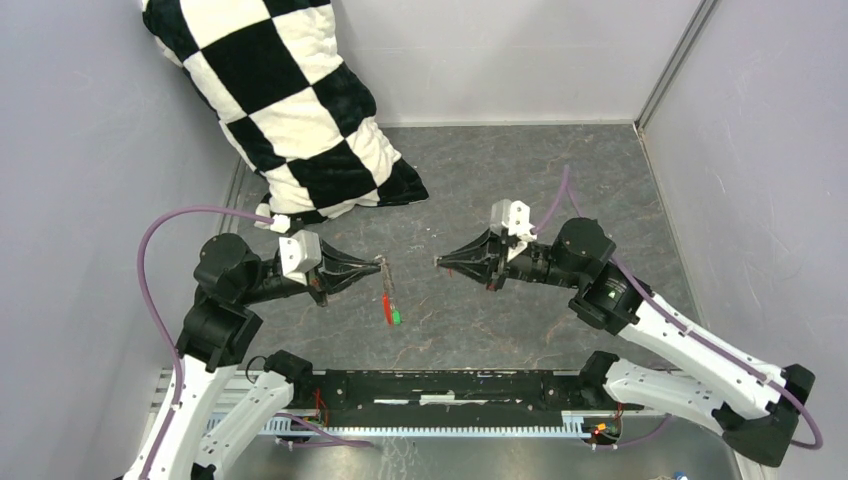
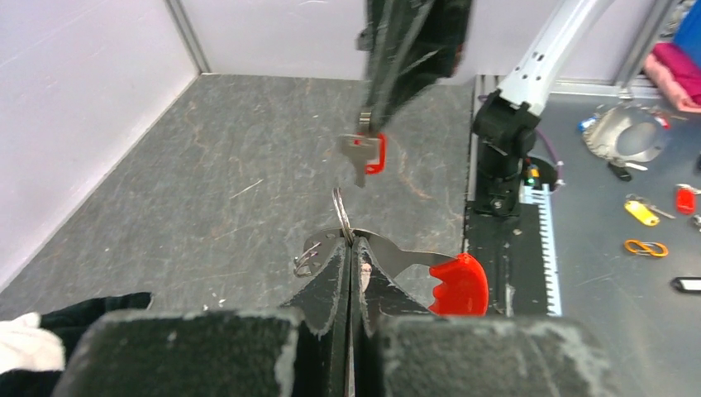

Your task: Put the keys on the keyring

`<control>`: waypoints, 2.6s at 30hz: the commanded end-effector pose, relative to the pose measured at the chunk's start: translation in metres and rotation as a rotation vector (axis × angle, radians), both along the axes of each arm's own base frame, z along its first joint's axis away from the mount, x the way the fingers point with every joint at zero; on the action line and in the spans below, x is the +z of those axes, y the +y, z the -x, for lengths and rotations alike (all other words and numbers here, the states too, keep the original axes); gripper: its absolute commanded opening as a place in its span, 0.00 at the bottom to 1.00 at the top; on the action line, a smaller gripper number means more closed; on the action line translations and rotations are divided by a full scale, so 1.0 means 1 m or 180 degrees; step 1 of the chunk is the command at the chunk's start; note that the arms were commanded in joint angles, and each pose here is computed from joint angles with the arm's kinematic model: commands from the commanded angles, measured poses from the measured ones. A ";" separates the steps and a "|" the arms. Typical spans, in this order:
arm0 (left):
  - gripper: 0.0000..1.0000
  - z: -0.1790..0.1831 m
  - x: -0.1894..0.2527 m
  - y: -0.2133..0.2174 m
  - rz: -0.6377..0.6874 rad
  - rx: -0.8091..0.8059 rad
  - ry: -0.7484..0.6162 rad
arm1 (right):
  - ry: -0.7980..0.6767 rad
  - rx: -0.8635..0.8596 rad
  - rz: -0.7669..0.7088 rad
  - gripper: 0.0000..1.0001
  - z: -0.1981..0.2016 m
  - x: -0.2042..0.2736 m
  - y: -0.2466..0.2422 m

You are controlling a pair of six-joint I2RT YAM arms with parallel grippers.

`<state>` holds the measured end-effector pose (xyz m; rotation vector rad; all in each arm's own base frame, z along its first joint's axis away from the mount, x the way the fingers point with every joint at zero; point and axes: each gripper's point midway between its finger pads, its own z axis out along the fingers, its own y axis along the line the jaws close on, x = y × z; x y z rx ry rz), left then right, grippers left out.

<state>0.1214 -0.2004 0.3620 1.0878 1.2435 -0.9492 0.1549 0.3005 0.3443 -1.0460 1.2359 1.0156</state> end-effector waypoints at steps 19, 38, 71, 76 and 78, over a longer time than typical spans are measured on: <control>0.02 -0.038 -0.018 0.010 -0.0282 0.0400 -0.1410 | 0.1262 0.0455 -0.0224 0.00 0.047 0.033 0.084; 0.02 -0.006 -0.018 0.012 -0.0317 0.0071 -0.2064 | 0.1645 0.0096 -0.0095 0.00 0.027 0.008 0.095; 0.02 0.004 -0.017 0.012 -0.0306 -0.0022 -0.2157 | 0.2216 0.0550 -0.0125 0.00 0.038 -0.006 0.092; 0.02 0.006 -0.017 0.012 -0.0298 -0.0028 -0.2149 | 0.2235 0.0656 -0.0144 0.00 0.043 -0.007 0.090; 0.02 0.005 -0.018 0.012 -0.0297 -0.0027 -0.2136 | 0.2198 0.0736 -0.0180 0.00 0.046 -0.002 0.091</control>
